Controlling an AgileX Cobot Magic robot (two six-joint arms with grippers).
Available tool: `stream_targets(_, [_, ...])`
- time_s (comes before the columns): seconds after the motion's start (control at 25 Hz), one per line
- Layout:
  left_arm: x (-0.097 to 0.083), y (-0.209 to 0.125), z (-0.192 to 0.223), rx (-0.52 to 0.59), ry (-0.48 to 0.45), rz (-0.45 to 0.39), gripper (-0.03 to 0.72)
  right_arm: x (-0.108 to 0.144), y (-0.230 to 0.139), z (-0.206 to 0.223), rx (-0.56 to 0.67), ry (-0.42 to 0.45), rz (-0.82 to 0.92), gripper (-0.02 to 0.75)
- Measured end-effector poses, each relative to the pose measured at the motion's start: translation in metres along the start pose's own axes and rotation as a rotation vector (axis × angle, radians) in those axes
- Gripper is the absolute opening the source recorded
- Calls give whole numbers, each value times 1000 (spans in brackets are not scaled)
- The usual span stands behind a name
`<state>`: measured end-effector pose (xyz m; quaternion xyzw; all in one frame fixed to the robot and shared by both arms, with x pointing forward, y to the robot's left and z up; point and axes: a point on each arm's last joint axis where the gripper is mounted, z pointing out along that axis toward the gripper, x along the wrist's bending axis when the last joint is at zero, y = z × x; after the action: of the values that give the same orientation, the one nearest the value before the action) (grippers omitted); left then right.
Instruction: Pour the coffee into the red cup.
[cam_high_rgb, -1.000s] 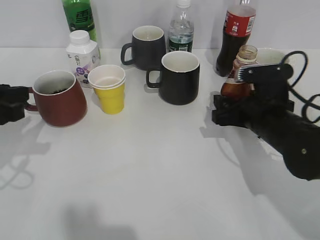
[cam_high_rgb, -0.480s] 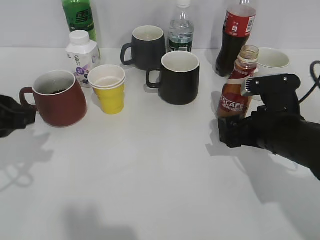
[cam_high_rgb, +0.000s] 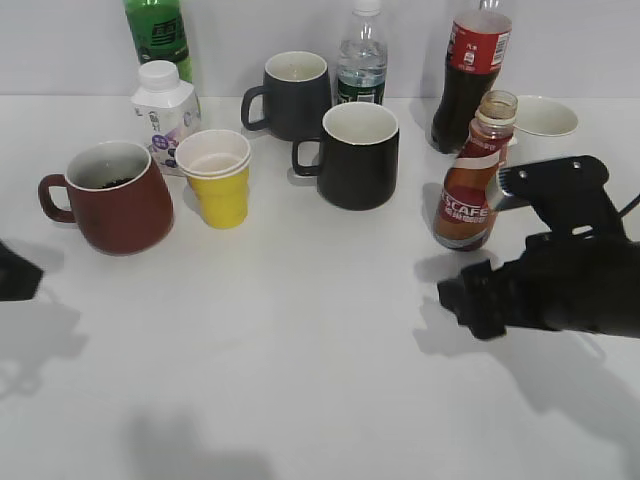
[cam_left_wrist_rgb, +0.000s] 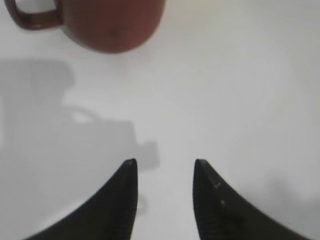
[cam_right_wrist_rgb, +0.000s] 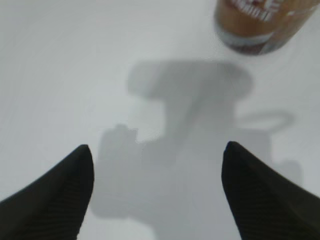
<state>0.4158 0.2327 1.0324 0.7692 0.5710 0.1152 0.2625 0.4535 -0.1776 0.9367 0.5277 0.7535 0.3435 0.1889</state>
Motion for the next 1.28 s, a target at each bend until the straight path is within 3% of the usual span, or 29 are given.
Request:
stream_targets(0.4, [-5,-46,-73,-6,8,71,294,6,8,-59,176,80,-296,596])
stream_targets(0.6, [-2,-76,-102,-21,52,109,294,3,5,-94,301,63,-228,596])
stream_targets(0.8, [-2,-107,-118,-146,58,123,294,-1,-11,-132,359,45,-119,595])
stream_targets(1.08, [0,-147,-129,-333,61,138,294,-13,-37,-196,188,25,-125,595])
stream_targets(1.28, [2,-156,-134,-436,87,148,294,-19,-60,-230,-31,37,-114,595])
